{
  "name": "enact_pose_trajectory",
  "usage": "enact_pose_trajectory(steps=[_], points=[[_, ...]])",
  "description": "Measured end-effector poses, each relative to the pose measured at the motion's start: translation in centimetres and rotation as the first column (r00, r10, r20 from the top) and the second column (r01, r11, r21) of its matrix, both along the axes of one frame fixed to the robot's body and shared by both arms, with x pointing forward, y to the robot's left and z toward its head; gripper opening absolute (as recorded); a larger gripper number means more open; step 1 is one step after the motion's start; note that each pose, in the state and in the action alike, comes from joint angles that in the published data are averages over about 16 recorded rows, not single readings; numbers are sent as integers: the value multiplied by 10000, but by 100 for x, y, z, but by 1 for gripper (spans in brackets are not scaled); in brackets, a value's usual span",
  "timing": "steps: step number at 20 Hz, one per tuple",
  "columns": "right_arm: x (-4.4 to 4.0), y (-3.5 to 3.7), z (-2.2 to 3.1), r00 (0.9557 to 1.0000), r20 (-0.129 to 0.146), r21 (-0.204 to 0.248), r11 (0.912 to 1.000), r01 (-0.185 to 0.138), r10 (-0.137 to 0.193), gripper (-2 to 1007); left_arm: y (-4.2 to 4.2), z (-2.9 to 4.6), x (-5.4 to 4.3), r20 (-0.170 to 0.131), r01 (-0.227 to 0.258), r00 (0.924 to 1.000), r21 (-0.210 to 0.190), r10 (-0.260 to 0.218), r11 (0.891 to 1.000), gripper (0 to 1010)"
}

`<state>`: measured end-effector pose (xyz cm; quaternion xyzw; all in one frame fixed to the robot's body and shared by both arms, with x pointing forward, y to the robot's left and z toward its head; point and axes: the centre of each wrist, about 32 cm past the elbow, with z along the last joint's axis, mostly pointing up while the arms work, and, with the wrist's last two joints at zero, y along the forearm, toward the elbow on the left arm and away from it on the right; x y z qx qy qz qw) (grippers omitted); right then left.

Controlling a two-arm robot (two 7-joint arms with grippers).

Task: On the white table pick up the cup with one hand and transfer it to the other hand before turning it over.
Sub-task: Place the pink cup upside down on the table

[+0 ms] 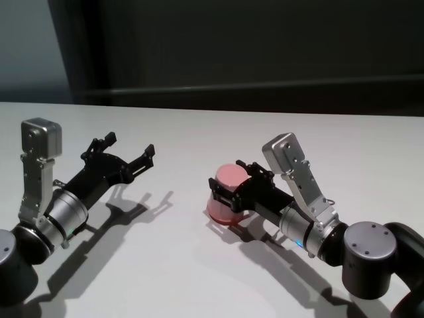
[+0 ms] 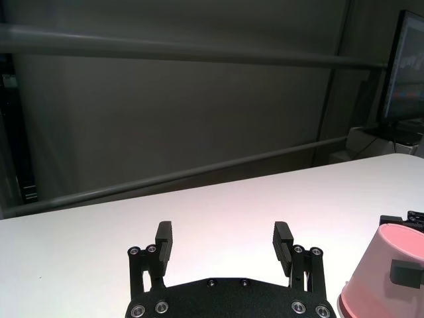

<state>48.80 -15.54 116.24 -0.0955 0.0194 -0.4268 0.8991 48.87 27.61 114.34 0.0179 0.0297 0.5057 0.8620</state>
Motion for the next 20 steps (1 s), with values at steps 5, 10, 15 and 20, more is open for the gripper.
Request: enact_pose_trajectory(steps=[5,10,15,20], points=[[1,-9,-22,9999,-106,26,10000,-15,15,737,0,0,0,0,0,10000,0,0,10000,1001],[-2,-16,-30,9997,-222,-26,10000,-35,34,737,0,0,0,0,0,10000,0,0,10000,1001],[-6,-19,-29,9995,-302,-104,9999,-64,61,737,0,0,0,0,0,10000,0,0,10000,1001],[-9,-21,-29,9993,-367,-168,9998,-81,75,769,0,0,0,0,0,10000,0,0,10000,1001]])
